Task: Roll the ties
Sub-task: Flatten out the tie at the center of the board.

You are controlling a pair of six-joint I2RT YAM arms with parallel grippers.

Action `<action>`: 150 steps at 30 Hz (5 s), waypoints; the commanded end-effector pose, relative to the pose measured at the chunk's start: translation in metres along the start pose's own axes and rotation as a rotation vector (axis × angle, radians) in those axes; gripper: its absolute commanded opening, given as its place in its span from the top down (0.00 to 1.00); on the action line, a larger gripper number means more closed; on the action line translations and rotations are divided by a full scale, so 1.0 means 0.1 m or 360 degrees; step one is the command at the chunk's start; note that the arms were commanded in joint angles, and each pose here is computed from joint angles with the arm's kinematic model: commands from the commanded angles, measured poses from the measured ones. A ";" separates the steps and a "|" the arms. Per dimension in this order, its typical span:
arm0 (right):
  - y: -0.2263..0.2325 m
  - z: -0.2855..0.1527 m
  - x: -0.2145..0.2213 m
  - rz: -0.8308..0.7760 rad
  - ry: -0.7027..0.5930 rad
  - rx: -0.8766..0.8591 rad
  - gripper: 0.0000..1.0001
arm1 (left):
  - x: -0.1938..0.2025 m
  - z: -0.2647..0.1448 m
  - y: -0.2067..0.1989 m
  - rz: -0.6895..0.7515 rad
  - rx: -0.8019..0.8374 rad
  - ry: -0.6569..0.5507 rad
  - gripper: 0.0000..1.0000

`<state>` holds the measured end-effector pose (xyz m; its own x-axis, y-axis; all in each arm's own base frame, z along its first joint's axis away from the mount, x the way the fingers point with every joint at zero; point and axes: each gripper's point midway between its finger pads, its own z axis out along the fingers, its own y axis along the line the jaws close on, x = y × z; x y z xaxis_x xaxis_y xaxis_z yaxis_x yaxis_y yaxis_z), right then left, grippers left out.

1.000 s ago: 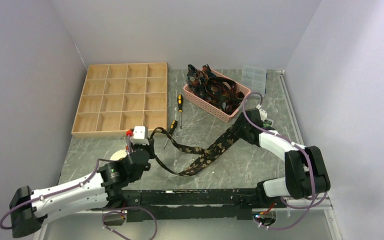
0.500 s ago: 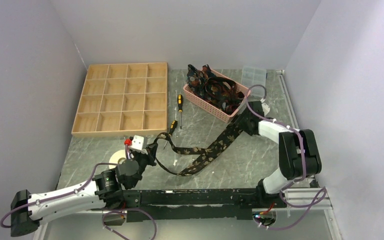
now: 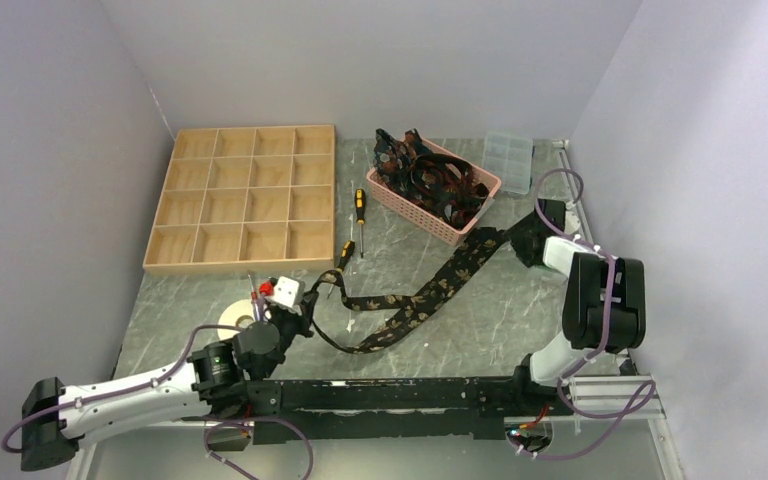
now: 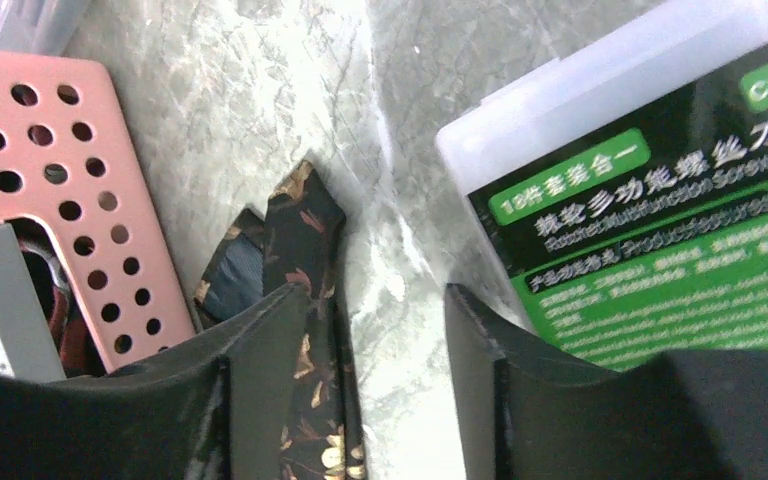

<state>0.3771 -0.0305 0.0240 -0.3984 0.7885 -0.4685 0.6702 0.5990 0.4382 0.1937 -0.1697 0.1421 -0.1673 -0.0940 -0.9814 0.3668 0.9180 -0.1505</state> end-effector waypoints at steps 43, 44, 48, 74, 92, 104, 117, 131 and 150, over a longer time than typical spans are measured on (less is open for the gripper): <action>-0.05 -0.20 -0.68 -0.0028 -0.0174 0.0282 0.55 | 0.01 0.15 -0.62 0.0387 0.0334 -0.0106 0.86; 0.10 -0.27 -0.69 -0.0058 -0.0202 0.0226 0.52 | 0.07 0.16 -0.55 0.0352 0.0277 -0.0099 0.84; 0.71 -0.61 -0.40 -0.0274 -0.0248 -0.0018 0.45 | 0.18 0.13 -0.40 0.0212 0.0146 -0.0112 0.78; 0.17 -1.10 2.61 -0.1180 0.0423 -0.0479 0.63 | 0.09 -0.17 -0.13 0.0104 -0.0198 0.0155 0.48; 0.56 -1.69 2.60 -0.1246 0.0276 -0.0783 0.27 | 0.23 -0.40 0.05 0.0004 -0.0571 0.0447 0.17; 0.95 -1.36 2.30 -0.1397 0.0324 -0.0702 0.28 | 0.44 -0.52 -0.40 -0.0668 0.0073 0.0603 0.15; 1.02 -1.32 2.17 -0.1586 0.0229 -0.0635 0.28 | 1.14 -0.19 -0.64 -0.0453 -0.0005 0.1036 0.34; 1.22 -1.55 2.48 -0.1809 0.0215 -0.0911 0.26 | 1.34 -0.37 -0.06 -0.0602 -0.0334 0.0987 0.59; 0.89 -1.20 2.91 -0.2221 0.0175 -0.0624 0.37 | 1.26 -0.39 -0.14 -0.0543 -0.0298 0.1051 0.62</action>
<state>0.2346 0.2722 0.0180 -0.6489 -0.4426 -0.6189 -0.5232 0.8501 -0.0594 0.1324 -0.1715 0.0213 -0.7668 -0.2028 -0.6090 0.0228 0.9396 -0.3415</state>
